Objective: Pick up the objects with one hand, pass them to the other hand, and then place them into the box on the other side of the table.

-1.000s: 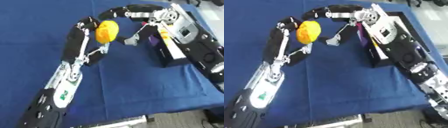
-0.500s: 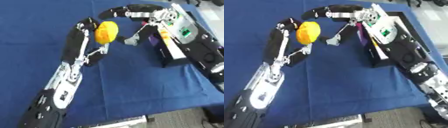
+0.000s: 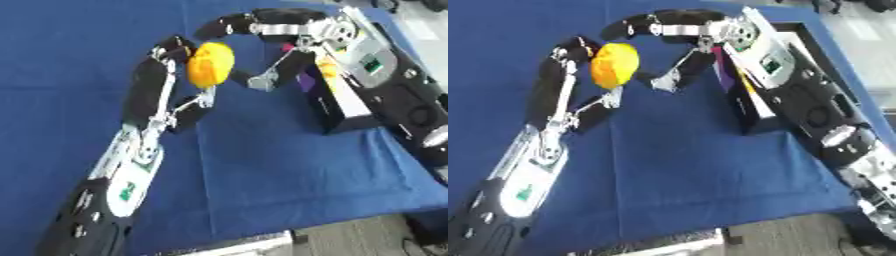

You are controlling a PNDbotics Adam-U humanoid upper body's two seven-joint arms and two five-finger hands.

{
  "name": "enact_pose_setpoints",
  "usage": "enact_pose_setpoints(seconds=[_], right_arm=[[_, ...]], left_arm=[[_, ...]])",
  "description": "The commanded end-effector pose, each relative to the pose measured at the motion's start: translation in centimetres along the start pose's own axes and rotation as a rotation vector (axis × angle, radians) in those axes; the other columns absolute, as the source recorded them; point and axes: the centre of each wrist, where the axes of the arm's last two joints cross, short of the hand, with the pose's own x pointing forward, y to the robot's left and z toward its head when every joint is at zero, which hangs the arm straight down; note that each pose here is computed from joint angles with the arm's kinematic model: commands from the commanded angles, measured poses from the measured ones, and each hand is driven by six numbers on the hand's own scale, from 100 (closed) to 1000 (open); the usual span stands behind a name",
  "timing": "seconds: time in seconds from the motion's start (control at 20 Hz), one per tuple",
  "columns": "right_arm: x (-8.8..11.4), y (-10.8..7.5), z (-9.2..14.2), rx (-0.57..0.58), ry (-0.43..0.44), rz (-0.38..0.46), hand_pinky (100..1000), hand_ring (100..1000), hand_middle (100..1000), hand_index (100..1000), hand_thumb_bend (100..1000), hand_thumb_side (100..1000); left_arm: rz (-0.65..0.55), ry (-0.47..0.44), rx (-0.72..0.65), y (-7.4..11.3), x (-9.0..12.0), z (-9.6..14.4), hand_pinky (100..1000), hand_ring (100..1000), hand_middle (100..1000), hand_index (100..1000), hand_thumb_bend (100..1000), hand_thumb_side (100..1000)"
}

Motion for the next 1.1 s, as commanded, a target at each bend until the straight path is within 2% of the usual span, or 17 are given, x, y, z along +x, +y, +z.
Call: enact_pose_setpoints(seconds=[0.05,0.65,1.1], right_arm=[[0.49,-1.02,0.32,0.065,-0.047,0.069,955,1000,963,1000,100,256],[0.32,-0.88,0.2,0.089,-0.048,0.058,948,1000,941,1000,100,189],[0.42,-0.94,0.12,0.054,-0.052,-0.011,922,1000,832,1000,100,101]], left_arm=[[0.002,-0.031,0.029,0.44,0.84,-0.88,729,558,577,573,100,104],[0.021,-0.072,0.037,0.68,1.5,-1.11,731,560,579,575,100,107],[0.025,-0.07,0.029,0.66,1.48,-1.06,731,561,580,577,100,110]])
